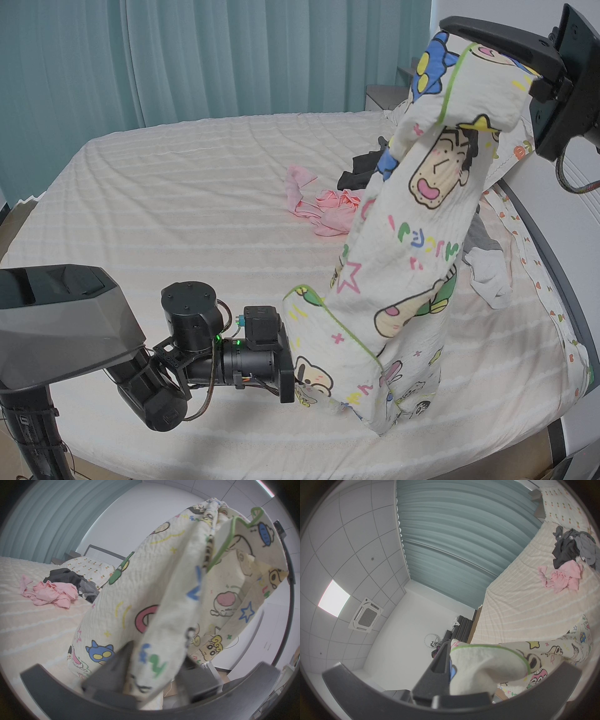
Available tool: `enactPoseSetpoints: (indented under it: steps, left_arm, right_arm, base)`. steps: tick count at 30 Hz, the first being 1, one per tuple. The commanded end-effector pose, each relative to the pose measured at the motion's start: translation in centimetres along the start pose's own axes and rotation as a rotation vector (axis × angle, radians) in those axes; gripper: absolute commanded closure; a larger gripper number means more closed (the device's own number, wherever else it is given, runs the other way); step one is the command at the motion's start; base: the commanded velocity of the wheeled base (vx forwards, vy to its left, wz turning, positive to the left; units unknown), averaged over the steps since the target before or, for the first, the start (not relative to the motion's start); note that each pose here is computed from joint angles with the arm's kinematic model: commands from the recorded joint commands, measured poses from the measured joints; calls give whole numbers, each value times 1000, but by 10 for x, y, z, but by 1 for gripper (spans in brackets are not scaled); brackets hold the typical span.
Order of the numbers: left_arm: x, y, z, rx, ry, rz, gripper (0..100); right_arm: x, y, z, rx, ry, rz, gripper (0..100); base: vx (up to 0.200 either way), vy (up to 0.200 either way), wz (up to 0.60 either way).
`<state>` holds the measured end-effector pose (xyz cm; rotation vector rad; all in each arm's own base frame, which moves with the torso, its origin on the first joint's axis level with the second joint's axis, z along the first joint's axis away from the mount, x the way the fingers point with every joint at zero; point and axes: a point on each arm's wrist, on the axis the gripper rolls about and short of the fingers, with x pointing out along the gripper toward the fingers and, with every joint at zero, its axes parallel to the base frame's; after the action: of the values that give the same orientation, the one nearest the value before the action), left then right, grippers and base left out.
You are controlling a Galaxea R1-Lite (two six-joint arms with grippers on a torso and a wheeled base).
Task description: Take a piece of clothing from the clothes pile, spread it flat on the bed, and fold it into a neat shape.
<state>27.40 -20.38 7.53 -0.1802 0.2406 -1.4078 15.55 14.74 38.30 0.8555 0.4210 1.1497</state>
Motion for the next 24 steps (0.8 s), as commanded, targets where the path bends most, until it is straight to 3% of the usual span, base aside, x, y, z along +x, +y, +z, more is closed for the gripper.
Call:
enactPoseSetpoints:
  steps: [1, 12, 24]
  left_arm:
    - [3, 1, -7, -19, 11, 15, 100]
    - [-19, -17, -17, -77, 56, 67, 100]
    - [-43, -40, 35, 39, -163, 452, 100]
  right_arm:
    - [-1, 0, 1, 10, -7, -2, 100]
    - [-18, -3, 9, -2, -67, -40, 100]
    - [-59, -51, 25, 19, -161, -222, 100]
  base:
    - [0, 0, 0]
    - [0, 0, 0]
    - [0, 0, 0]
